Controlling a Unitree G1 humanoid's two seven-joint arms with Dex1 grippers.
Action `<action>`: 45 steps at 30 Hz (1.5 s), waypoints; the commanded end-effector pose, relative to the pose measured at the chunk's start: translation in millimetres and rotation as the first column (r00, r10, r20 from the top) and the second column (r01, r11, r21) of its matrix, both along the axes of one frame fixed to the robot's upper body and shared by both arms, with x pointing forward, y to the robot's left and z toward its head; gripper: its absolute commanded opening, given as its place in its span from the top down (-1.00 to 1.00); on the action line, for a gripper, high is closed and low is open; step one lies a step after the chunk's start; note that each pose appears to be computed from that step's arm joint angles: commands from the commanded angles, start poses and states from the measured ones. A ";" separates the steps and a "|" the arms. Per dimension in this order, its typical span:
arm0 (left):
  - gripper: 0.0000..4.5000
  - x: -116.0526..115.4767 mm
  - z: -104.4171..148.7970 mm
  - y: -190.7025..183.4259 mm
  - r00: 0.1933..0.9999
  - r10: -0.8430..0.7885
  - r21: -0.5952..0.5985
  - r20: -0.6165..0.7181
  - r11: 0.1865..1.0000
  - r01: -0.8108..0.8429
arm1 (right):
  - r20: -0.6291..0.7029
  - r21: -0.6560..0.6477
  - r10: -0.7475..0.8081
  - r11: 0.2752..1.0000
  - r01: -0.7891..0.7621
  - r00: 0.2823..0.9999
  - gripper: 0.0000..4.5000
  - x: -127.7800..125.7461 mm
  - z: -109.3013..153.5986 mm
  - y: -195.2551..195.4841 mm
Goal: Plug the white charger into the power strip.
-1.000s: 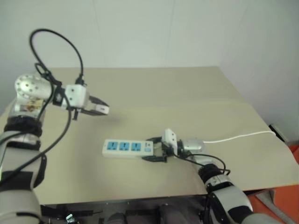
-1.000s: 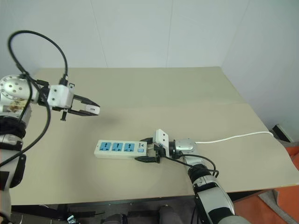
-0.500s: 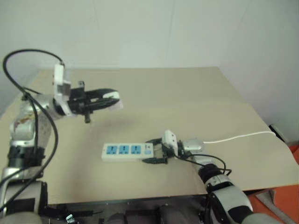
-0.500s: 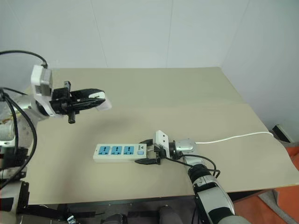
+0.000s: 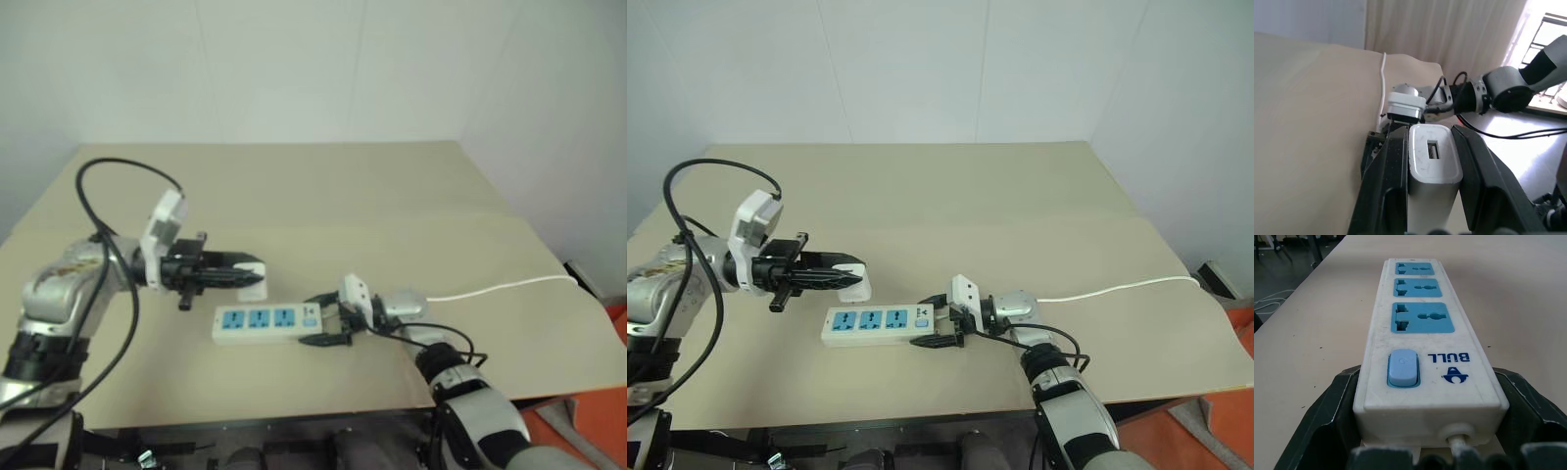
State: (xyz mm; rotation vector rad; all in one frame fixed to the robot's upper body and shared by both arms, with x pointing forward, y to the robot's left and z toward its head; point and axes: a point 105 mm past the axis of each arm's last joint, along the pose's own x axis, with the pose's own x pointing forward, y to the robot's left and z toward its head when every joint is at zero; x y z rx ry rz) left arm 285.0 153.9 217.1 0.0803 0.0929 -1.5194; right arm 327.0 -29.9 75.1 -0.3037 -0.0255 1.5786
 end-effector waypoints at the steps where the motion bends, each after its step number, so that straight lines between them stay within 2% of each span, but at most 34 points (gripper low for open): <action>1: 0.54 5.1 5.6 -7.7 0.997 -0.033 -0.010 0.076 0.999 0.034 | -0.037 -0.019 0.032 0.999 -0.033 0.999 -0.51 -7.3 -10.0 5.4; 14: 0.54 15.0 -20.5 -22.2 0.993 -0.056 0.009 0.104 0.998 0.055 | -0.036 -0.011 0.017 1.000 -0.017 0.999 -0.51 -6.5 -10.0 6.5; 45: 0.54 10.6 -65.5 -34.7 0.996 -0.052 0.033 0.068 0.998 0.049 | -0.033 -0.004 0.012 1.000 -0.012 0.999 -0.51 -5.2 -8.4 9.6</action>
